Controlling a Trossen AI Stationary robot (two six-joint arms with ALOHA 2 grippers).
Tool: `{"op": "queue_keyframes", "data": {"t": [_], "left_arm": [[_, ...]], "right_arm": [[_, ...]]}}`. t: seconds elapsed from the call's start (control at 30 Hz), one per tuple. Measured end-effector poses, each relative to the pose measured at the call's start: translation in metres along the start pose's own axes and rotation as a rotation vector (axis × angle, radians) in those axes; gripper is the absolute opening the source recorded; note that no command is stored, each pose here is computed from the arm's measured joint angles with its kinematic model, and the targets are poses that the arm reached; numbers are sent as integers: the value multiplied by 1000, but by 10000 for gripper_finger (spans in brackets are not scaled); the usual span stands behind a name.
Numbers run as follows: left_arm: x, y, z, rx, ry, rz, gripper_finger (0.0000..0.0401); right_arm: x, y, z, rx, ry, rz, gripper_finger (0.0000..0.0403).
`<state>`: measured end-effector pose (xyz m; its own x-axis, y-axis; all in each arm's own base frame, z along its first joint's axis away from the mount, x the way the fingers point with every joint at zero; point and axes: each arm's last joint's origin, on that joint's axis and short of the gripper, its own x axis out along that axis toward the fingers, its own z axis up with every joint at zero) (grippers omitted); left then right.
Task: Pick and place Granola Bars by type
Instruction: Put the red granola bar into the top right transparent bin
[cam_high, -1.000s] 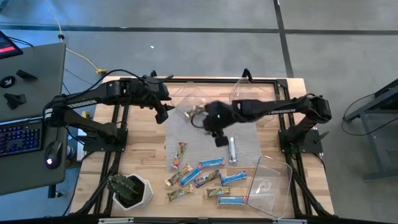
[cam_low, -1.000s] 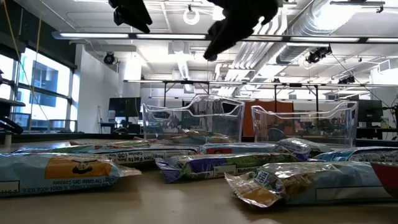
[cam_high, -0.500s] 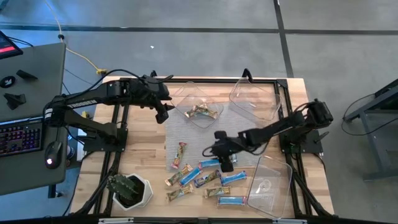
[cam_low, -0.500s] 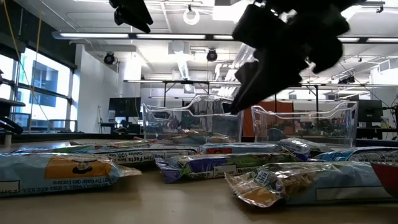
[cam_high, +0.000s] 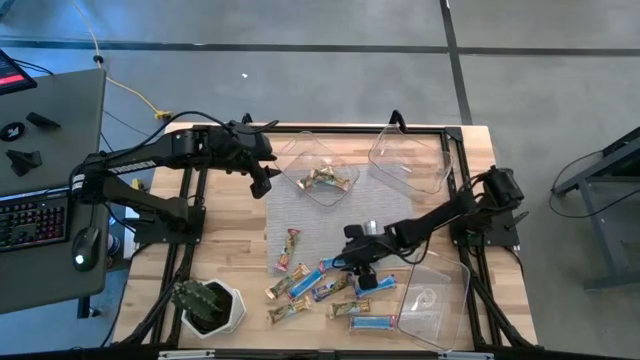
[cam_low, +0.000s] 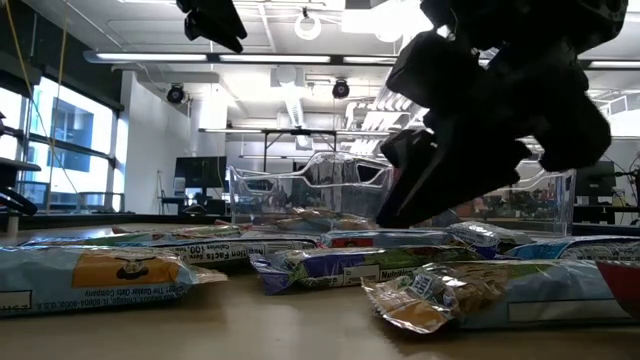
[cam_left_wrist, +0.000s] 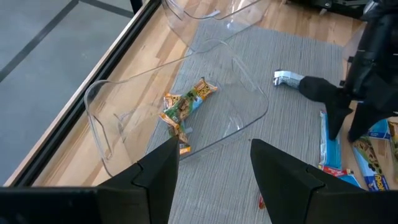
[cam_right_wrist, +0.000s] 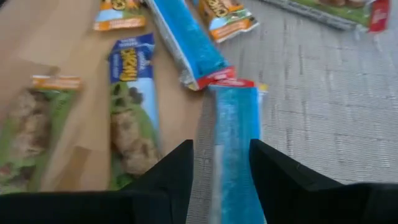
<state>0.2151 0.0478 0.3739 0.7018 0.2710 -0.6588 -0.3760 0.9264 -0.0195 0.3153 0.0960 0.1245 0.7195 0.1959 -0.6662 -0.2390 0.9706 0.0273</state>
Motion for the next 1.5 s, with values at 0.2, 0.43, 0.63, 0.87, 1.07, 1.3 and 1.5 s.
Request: {"op": "queue_keyframes", "data": {"t": [0.2, 0.43, 0.63, 0.87, 1.07, 1.3, 1.5], "left_arm": [[0, 0, 0, 0, 0, 0, 193], [0, 0, 0, 0, 2, 0, 193], [0, 0, 0, 0, 2, 0, 193], [0, 0, 0, 6, 3, 0, 193], [0, 0, 0, 8, 4, -1, 193], [0, 0, 0, -1, 3, -5, 193], [0, 0, 0, -3, 2, -5, 193]], "right_arm": [[0, -3, 0, -60, -3, -95, 140], [0, -3, 5, -30, -55, -100, 140], [-1, -3, 16, -47, -162, -123, 140], [-1, -1, 16, 5, -162, -49, 140], [0, -2, 5, 72, -52, -70, 159], [0, -2, 2, 95, -25, -87, 195], [10, 2, -10, 61, 30, -85, 202]]}}
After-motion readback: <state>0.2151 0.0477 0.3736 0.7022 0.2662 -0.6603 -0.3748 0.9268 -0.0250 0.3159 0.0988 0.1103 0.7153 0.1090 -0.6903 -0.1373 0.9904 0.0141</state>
